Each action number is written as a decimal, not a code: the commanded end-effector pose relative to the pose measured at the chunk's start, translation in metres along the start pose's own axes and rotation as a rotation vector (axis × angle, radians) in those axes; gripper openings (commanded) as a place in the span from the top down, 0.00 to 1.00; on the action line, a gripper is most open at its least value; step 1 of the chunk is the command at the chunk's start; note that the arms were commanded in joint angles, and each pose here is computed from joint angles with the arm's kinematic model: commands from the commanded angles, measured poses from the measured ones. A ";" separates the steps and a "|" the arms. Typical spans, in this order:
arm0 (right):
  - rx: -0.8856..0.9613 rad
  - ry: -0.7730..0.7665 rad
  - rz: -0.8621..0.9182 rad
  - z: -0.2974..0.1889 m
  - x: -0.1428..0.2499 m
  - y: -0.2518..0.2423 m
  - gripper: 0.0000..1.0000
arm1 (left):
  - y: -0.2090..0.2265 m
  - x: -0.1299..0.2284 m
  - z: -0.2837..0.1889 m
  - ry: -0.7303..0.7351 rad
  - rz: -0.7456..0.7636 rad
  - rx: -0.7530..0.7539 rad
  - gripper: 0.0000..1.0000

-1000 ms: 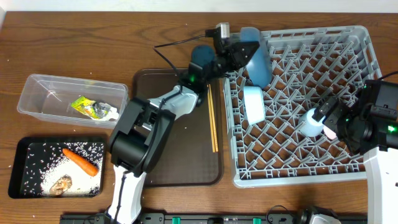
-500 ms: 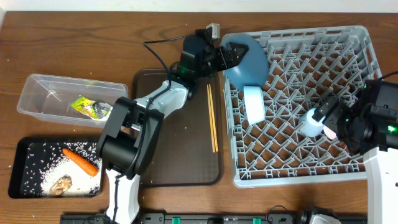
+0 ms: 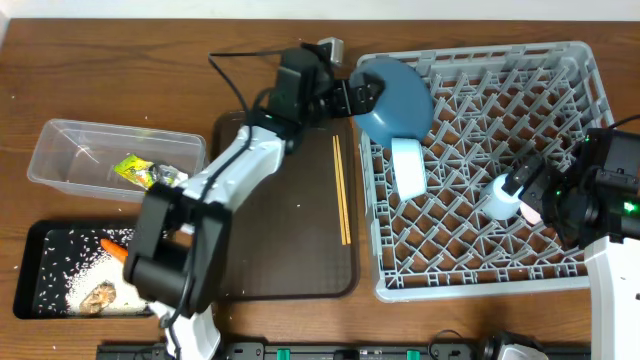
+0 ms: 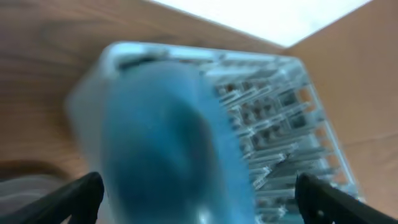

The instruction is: Sort waste into correct bins and load items into the dishwasher rack

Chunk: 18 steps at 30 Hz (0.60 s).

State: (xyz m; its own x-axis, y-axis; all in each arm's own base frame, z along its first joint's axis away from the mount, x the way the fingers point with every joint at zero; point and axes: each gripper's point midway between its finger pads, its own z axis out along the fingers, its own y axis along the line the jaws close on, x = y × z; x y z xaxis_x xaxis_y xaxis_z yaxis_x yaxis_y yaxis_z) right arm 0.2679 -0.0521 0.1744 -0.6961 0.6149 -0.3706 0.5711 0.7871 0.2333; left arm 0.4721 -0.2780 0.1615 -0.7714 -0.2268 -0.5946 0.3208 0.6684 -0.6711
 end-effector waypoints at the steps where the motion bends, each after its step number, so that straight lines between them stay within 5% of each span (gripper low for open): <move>1: 0.010 -0.021 0.007 -0.004 -0.005 -0.003 0.01 | 0.011 -0.021 -0.030 -0.043 0.131 -0.124 0.02; 10: -0.004 -0.015 -0.055 -0.004 -0.004 0.001 0.01 | 0.052 0.038 -0.076 0.230 0.010 -0.317 0.02; 18: -0.419 0.077 -0.425 -0.018 0.033 0.088 0.23 | 0.092 0.099 -0.130 0.475 -0.086 -0.600 0.17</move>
State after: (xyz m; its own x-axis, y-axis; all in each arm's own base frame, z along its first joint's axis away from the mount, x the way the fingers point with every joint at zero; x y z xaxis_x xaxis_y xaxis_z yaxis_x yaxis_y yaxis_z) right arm 0.2852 -0.0048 0.1852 -0.8248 0.3860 -0.4132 0.2569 0.9068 0.3342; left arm 0.3547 -0.1646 0.0887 -0.9832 -0.0635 -0.1714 -0.0002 0.9380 -0.3467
